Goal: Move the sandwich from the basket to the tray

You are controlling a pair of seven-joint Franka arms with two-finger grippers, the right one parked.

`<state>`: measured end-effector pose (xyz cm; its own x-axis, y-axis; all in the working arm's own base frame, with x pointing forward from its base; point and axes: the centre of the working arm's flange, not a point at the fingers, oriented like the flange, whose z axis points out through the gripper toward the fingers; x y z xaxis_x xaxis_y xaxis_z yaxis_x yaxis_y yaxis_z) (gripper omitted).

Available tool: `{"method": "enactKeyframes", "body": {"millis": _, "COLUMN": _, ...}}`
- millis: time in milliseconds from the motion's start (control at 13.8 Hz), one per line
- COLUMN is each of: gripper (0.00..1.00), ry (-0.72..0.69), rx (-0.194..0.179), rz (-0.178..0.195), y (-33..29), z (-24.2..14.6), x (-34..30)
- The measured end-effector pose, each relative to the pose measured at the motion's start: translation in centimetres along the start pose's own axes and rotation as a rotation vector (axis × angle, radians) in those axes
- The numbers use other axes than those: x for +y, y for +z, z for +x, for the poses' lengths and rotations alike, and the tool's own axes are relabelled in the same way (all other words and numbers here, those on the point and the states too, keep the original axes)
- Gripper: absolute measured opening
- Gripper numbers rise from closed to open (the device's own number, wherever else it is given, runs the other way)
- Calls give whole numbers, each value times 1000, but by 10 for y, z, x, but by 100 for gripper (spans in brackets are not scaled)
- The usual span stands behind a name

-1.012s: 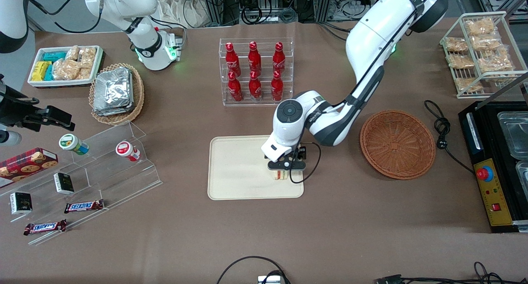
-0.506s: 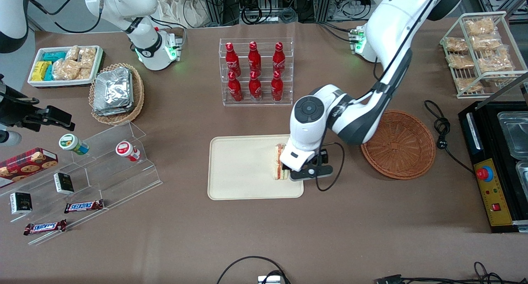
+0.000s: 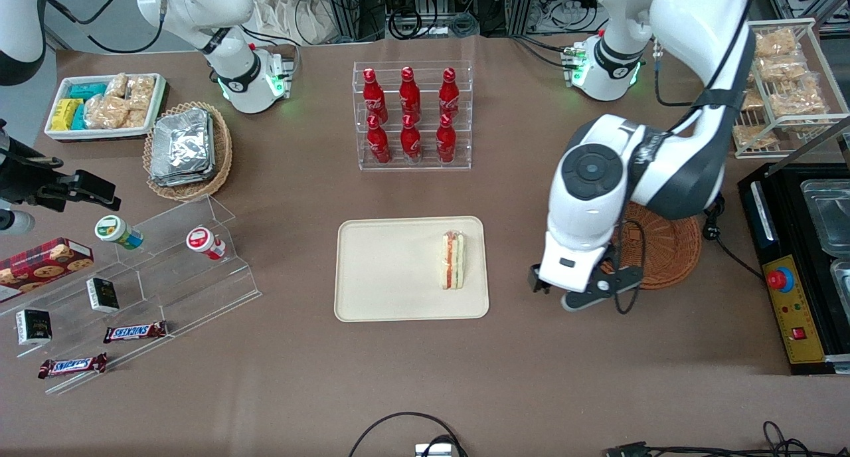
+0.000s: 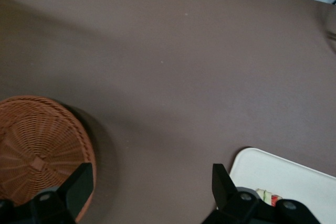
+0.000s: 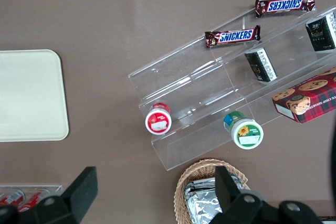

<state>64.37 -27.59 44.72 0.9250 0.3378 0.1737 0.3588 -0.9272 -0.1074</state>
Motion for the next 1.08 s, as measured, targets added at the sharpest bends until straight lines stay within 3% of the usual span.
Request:
{"method": "enactKeyframes", "body": {"millis": 217, "gripper": 100, "ry": 54, "rx": -65, "rz": 47, "y": -18, "z": 27, "x": -40}}
{"method": "enactKeyframes", "body": {"millis": 361, "gripper": 100, "ry": 81, "rx": -100, "rz": 20, "y": -35, "z": 48, "x": -76}}
{"method": "enactKeyframes", "body": {"millis": 578, "gripper": 100, "ry": 137, "rx": -143, "rz": 29, "y": -54, "z": 64, "x": -126}}
{"method": "enactKeyframes", "body": {"millis": 1084, "gripper": 100, "ry": 287, "rx": -194, "rz": -49, "y": -82, "z": 69, "x": -223}}
